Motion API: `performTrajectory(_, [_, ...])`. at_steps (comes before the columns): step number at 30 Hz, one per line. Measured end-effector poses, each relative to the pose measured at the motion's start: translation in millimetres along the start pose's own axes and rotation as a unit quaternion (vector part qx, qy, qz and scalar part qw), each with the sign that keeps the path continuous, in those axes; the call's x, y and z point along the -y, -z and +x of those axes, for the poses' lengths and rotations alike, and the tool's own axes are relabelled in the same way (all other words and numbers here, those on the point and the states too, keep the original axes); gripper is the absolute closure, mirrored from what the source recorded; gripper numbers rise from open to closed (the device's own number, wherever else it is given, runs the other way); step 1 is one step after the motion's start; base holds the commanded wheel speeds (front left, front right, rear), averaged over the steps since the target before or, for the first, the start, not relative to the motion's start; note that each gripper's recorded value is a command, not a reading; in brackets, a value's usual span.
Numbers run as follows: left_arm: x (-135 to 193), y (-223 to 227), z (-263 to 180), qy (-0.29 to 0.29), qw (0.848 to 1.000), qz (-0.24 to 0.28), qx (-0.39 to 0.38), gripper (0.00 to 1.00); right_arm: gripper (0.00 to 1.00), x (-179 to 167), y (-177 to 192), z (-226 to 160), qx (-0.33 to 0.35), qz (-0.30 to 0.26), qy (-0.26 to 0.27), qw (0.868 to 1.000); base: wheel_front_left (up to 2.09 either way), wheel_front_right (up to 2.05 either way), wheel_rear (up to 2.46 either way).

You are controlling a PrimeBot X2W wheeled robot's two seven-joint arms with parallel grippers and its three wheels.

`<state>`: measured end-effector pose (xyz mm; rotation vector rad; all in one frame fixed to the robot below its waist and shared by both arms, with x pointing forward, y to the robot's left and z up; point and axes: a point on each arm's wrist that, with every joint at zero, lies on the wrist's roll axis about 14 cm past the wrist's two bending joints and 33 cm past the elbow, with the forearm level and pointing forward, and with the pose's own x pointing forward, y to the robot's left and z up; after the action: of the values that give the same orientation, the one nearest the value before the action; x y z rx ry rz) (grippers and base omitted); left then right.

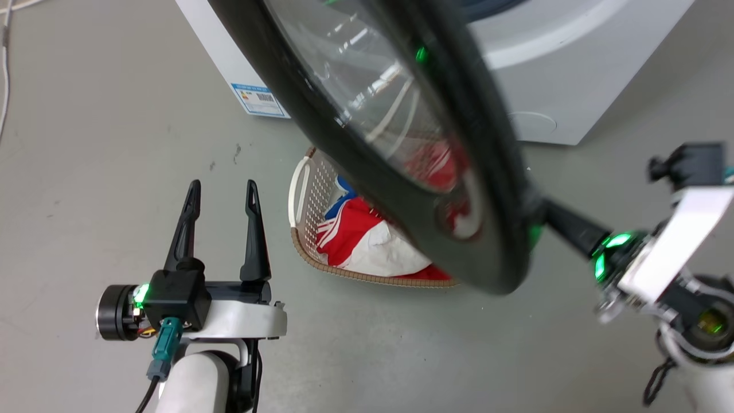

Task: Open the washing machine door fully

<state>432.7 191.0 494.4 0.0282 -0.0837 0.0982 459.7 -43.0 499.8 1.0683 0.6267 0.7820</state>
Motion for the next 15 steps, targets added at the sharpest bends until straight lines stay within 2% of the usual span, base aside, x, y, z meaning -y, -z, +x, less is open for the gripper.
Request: performTrajectory(15, [-11.3, -14.1, -18.0, -0.015, 1.0, 0.004, 0.01, 0.0, 1.0, -41.5, 101.2, 11.1, -0.1, 0.057, -0.056, 0.992, 0.0, 0.0, 0.0])
